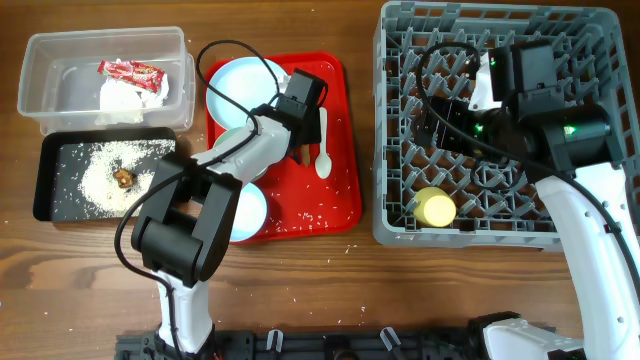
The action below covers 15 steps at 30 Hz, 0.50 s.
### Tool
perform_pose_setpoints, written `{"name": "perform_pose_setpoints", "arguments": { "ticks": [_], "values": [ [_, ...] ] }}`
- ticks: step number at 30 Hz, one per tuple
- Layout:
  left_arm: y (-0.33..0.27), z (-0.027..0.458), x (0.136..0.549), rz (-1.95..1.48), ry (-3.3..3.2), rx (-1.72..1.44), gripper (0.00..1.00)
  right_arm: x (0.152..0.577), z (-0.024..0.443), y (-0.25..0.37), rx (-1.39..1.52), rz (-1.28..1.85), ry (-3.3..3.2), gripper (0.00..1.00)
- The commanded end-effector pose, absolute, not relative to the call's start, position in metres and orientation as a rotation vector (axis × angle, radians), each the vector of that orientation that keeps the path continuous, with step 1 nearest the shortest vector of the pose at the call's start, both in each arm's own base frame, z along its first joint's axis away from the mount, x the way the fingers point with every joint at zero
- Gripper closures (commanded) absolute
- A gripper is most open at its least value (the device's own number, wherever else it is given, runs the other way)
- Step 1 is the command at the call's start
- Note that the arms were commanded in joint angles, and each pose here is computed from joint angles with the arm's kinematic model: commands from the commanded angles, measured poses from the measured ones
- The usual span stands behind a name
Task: Sort waste into correct bins and load items into the dishwasher rack
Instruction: 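Grasp the brown root on the red tray with the left gripper, then carry the brown root with the left gripper to the black tray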
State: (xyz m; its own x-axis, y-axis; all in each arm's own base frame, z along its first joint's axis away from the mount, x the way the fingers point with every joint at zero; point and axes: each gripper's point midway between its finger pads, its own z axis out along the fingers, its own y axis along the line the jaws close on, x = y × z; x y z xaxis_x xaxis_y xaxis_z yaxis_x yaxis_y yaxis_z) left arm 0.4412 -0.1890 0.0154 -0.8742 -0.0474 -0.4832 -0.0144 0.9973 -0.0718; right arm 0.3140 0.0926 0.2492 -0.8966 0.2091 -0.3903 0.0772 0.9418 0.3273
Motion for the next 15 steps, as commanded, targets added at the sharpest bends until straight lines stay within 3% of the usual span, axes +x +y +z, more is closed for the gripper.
{"name": "perform_pose_setpoints", "arguments": {
  "ticks": [1, 4, 10, 13, 15],
  "values": [
    [-0.192, 0.015, 0.445, -0.091, 2.626, -0.057, 0.51, 0.315, 0.251, 0.089, 0.184, 0.393, 2.656, 0.00],
    [-0.192, 0.008, 0.443, -0.085, 2.642, -0.055, 0.66, 0.314, 0.251, 0.089, 0.184, 0.392, 2.660, 0.00],
    [-0.193, -0.016, 0.436, -0.085, 2.697, -0.042, 0.67, 0.313, 0.250, 0.089, 0.177, 0.389, 2.665, 0.00],
    [-0.193, -0.015, 0.436, -0.086, 2.696, -0.043, 0.89, 0.312, 0.250, 0.088, 0.176, 0.386, 2.671, 0.00],
    [-0.195, -0.002, 0.439, -0.102, 2.672, -0.045, 0.96, 0.312, 0.249, 0.088, 0.177, 0.386, 2.672, 0.00]
  ]
}}
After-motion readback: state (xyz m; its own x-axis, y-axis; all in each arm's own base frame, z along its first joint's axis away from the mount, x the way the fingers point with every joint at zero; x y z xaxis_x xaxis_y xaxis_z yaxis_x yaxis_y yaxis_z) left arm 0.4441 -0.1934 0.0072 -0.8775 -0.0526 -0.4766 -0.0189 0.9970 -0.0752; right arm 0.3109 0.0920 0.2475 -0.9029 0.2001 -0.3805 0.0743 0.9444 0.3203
